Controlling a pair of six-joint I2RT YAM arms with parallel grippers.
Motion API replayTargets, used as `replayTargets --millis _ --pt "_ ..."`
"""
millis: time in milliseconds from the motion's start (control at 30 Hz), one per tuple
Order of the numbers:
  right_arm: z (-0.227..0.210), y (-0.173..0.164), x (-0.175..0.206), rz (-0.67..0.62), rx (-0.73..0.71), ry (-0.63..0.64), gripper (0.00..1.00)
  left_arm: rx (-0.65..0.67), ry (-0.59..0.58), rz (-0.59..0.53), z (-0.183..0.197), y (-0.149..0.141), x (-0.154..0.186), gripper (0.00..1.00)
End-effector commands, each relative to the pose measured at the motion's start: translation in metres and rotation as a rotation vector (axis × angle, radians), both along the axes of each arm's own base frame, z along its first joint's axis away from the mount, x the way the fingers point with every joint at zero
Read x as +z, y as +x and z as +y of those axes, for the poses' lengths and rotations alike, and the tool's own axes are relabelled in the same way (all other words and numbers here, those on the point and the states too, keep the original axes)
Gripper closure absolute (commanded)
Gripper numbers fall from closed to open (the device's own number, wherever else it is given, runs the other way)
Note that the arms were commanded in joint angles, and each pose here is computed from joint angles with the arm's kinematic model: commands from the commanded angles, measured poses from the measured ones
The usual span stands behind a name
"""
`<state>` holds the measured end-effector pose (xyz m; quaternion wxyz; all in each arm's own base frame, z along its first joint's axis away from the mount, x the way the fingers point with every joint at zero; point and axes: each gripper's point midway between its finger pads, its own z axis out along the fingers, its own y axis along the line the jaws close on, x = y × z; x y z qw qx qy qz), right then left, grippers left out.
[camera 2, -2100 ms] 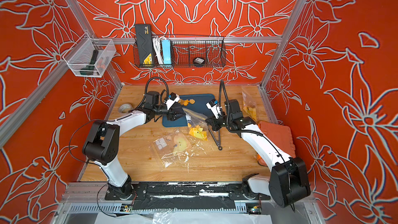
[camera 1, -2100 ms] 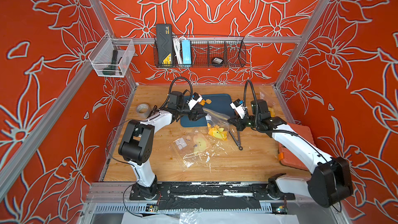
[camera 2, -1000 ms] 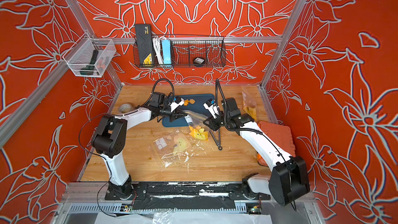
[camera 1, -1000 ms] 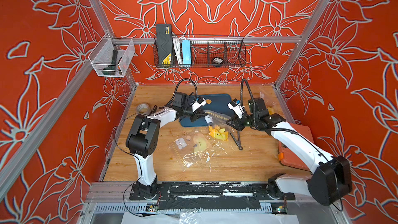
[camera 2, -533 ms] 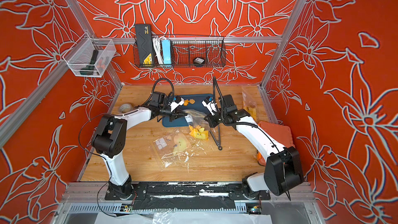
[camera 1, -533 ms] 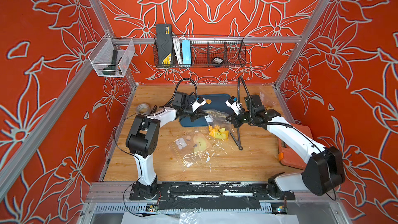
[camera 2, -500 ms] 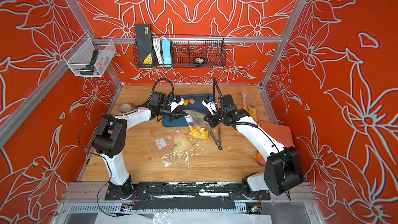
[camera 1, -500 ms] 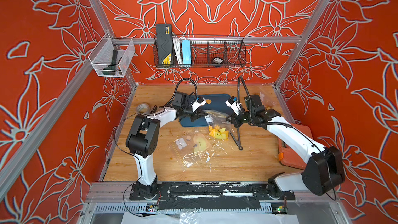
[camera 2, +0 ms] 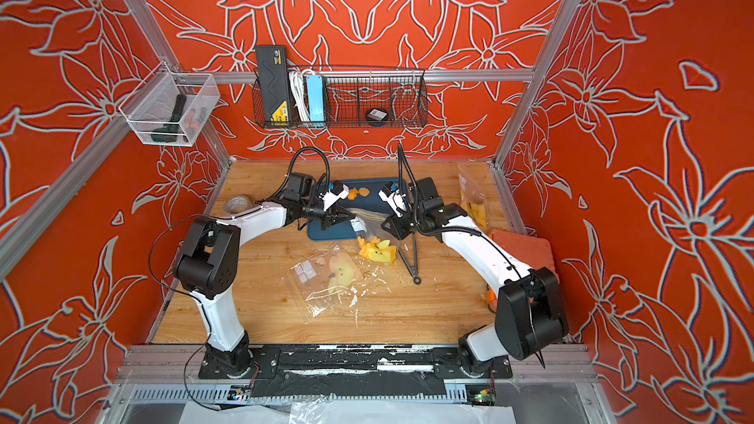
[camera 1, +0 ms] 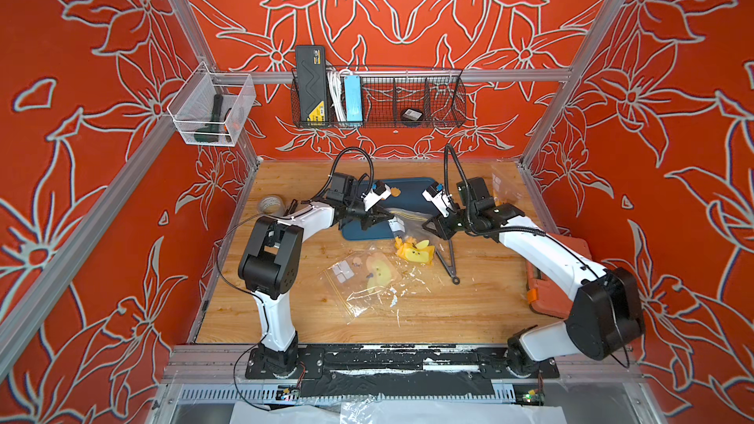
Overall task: Put the cookies into a resealable bag to prevent moisture
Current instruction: Close the ziploc bag at the center of the board.
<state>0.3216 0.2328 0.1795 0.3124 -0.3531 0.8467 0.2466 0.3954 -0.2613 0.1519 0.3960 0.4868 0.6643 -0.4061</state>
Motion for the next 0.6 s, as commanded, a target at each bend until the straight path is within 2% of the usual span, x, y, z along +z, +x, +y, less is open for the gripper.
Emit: replayTargets --millis 0,33,100,133,167,200,233,267,300,333,433,467,500,533,567 --pt "0.007 0.01 0.013 -0.046 0.003 0.013 0.91 -0.03 -0.026 -0.065 -0.001 -0.003 0.026 1.0" --pt "0.007 0.011 0.013 -0.043 0.003 0.011 1.0 -0.03 -0.027 -0.064 -0.001 -0.003 0.026 1.0" --pt "0.008 0.012 0.014 -0.046 0.006 0.013 1.0 -0.031 -0.025 -0.063 -0.001 -0.003 0.025 1.0" --pt "0.007 0.012 0.015 -0.051 0.0 0.012 0.93 -0.03 -0.024 -0.066 -0.001 -0.003 0.026 1.0" --pt "0.005 0.014 0.016 -0.06 -0.014 0.009 0.76 -0.029 -0.02 -0.068 -0.001 -0.003 0.026 1.0" --pt "0.002 0.016 0.016 -0.073 -0.032 0.002 0.69 -0.025 -0.018 -0.07 -0.001 -0.003 0.025 1.0" --pt "0.0 0.017 0.016 -0.078 -0.049 -0.006 0.69 -0.023 -0.016 -0.069 0.0 -0.002 0.025 1.0" --pt "-0.002 0.016 0.018 -0.082 -0.056 -0.011 0.7 -0.021 -0.014 -0.07 0.0 -0.002 0.025 1.0" --pt "-0.003 0.015 0.017 -0.079 -0.054 -0.017 0.78 -0.02 -0.014 -0.071 0.0 -0.002 0.025 1.0" --pt "-0.006 0.014 0.016 -0.074 -0.064 -0.028 1.0 -0.017 -0.011 -0.07 0.0 -0.002 0.024 1.0" --pt "-0.011 0.011 0.013 -0.069 -0.078 -0.042 1.0 0.002 0.001 -0.074 0.002 0.001 0.022 1.0" --pt "-0.013 0.01 0.012 -0.072 -0.09 -0.046 0.76 0.007 0.005 -0.074 0.002 0.001 0.021 1.0" --pt "-0.016 0.01 0.013 -0.083 -0.108 -0.05 0.57 0.012 0.007 -0.078 0.003 0.002 0.021 1.0" --pt "-0.021 0.011 0.012 -0.091 -0.132 -0.059 0.49 0.014 0.008 -0.079 0.003 0.002 0.021 1.0" --pt "-0.025 0.011 0.011 -0.1 -0.154 -0.07 0.46 0.015 0.01 -0.081 0.003 0.002 0.021 1.0"
